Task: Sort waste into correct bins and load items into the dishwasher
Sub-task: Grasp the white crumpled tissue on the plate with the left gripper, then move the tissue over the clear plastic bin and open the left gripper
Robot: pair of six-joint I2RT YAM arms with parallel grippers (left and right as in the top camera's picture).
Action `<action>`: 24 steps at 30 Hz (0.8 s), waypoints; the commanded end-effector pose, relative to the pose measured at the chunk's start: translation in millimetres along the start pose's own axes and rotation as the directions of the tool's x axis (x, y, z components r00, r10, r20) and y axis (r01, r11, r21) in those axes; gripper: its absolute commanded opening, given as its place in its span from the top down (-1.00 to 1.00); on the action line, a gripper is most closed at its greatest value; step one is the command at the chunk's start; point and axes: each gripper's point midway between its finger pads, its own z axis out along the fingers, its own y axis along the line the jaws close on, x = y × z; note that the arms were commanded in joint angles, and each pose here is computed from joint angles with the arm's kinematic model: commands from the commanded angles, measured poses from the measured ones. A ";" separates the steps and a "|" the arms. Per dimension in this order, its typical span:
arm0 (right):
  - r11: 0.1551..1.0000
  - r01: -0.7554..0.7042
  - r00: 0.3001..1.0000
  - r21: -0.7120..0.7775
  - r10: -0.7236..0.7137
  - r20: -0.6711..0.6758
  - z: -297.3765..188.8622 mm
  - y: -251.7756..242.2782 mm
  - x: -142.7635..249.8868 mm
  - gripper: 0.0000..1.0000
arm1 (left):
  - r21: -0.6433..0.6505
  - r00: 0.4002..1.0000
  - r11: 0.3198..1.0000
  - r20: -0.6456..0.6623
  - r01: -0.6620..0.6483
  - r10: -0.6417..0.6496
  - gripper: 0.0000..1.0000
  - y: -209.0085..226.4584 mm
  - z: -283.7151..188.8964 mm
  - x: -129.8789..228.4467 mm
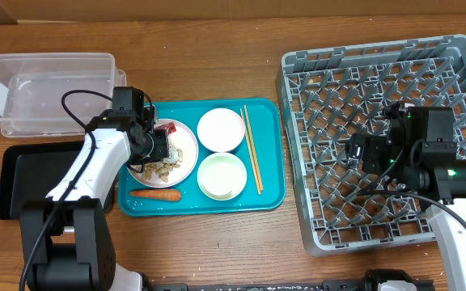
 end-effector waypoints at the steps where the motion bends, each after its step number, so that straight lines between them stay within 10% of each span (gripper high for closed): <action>1: 1.000 -0.002 0.999 -0.007 0.003 0.043 -9.6 2.0 -11.6 -1.00 | 0.019 0.999 1.000 0.035 0.001 -0.001 0.92 -6.5 -9.5 -13.5; 24: 1.000 -0.002 0.999 -0.007 0.002 0.043 -9.6 2.0 -11.5 -1.00 | -0.302 0.873 0.928 0.486 0.220 -0.049 0.92 76.5 -154.4 -131.2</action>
